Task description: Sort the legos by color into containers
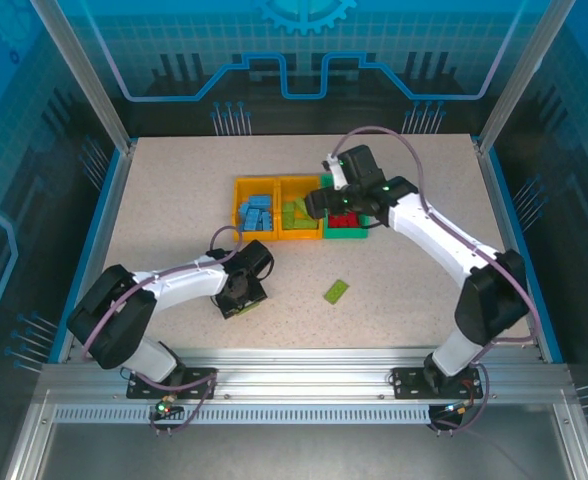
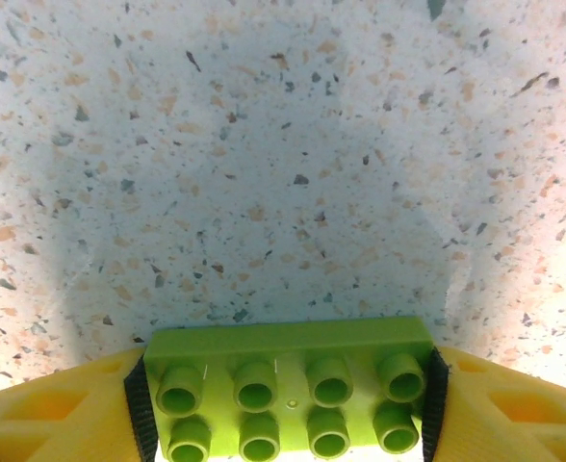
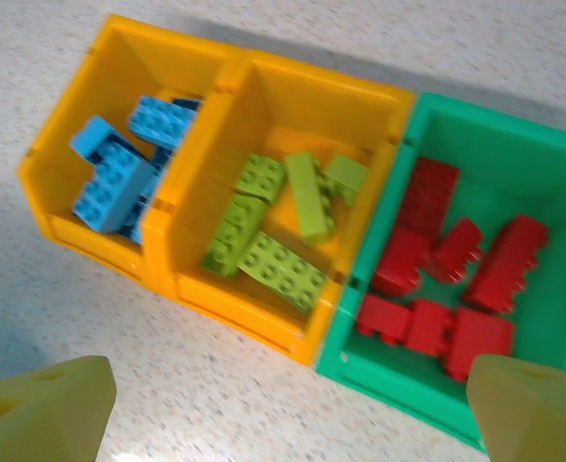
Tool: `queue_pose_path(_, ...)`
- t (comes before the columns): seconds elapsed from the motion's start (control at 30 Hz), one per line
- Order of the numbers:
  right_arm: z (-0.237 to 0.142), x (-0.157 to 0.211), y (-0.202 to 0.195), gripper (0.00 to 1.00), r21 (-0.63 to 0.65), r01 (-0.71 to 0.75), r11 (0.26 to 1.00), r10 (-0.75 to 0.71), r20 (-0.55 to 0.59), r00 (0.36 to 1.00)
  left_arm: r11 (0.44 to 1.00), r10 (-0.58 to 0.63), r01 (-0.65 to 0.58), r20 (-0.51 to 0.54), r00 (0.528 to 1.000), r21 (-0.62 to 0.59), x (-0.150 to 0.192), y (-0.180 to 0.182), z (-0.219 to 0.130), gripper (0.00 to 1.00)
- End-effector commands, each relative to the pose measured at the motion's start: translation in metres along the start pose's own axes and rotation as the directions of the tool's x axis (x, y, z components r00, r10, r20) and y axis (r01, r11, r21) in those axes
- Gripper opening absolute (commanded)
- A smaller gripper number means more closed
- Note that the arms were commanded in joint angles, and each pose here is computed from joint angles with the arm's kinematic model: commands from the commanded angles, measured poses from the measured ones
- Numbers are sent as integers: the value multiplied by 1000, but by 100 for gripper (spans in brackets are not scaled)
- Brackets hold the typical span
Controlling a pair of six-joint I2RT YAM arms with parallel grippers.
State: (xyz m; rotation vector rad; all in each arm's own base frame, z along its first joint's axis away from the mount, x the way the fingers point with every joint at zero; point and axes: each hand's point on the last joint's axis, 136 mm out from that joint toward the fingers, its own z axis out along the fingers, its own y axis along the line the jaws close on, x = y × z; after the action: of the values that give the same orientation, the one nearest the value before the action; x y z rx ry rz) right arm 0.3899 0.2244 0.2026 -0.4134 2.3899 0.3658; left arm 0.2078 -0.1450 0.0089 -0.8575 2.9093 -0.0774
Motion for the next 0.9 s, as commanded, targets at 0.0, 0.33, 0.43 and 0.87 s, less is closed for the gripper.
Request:
queue_pose_path(0.0,-13,6,-22,96,39,-50,998,49,43,998,997,-2,5,-49,999,71,9,-21,26,63)
queue_pose_path(0.33,-9,81,-33,95,52,-66,996,70,-95,993,988,99,-101,27,995,116,-14,-55,-9,64)
queue_pose_path(0.43,-3,104,-17,95,-38,-81,996,77,-100,992,973,171,-181,78,982,144,-30,-84,-32,65)
queue_pose_path(0.87,11,194,22,97,-117,71,991,-101,-275,956,909,275,-327,218,937,259,-130,-211,-81,66)
